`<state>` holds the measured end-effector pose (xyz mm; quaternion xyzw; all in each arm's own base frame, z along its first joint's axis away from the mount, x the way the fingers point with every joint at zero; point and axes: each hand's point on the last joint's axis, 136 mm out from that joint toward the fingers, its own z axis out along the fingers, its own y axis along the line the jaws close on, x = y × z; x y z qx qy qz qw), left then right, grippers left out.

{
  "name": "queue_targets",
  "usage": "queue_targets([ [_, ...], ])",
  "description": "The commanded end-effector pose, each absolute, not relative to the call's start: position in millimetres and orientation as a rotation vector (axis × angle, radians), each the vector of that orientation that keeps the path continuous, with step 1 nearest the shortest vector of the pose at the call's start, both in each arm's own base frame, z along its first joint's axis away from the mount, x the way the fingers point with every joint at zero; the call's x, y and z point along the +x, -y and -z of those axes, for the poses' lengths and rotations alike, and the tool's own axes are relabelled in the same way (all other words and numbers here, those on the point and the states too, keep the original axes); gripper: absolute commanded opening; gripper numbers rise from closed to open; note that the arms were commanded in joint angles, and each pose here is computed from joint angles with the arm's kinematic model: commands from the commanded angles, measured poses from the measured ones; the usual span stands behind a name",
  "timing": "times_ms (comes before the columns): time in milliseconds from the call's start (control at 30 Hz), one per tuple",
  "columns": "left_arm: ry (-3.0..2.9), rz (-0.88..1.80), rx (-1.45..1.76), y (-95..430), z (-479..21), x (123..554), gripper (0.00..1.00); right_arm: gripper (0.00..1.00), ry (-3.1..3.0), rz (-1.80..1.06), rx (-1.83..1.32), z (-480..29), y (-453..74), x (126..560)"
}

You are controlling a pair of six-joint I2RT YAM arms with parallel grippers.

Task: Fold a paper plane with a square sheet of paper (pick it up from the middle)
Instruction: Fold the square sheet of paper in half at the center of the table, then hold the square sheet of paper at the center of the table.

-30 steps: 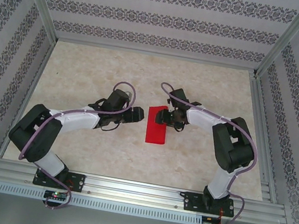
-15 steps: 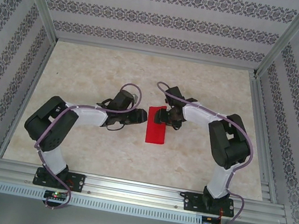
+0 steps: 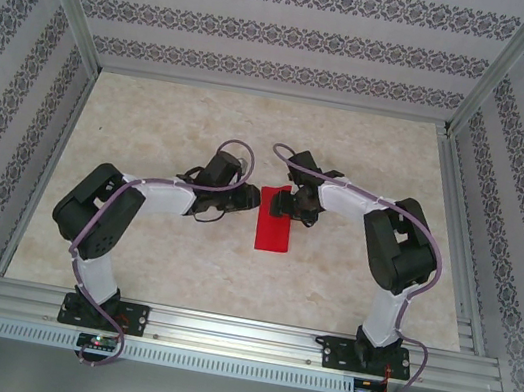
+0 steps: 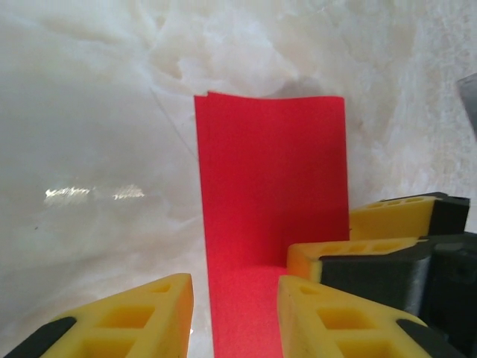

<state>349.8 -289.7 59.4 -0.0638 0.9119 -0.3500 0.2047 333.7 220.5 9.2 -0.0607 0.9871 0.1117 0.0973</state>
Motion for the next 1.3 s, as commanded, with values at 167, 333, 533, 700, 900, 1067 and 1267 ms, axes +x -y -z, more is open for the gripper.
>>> queue_targets([
  [167, -2.532, 0.917, -0.156, 293, -64, 358, 0.33, 0.64, -3.074, -0.216, -0.271, 51, -202, 302],
  [333, -2.541, 0.880, -0.203, 287, -58, 358, 0.32, 0.63, -3.070, -0.293, -0.190, 52, -202, 305],
  [533, -2.542, 0.701, -0.359, 252, -52, 359, 0.32, 0.68, -3.084, -0.298, -0.202, 56, -204, 302],
  [700, -2.528, 0.704, -0.381, 245, -56, 357, 0.31, 0.69, -3.095, -0.263, -0.211, 59, -200, 301],
  [900, -2.523, 0.730, -0.367, 248, -57, 357, 0.31, 0.71, -3.103, -0.228, -0.221, 62, -197, 300],
  [1067, -2.526, 0.769, -0.332, 254, -58, 357, 0.31, 0.69, -3.119, -0.190, -0.206, 66, -194, 300],
  [1267, -2.529, 0.838, -0.280, 267, -60, 357, 0.31, 0.67, -3.130, -0.175, -0.195, 70, -192, 299],
])
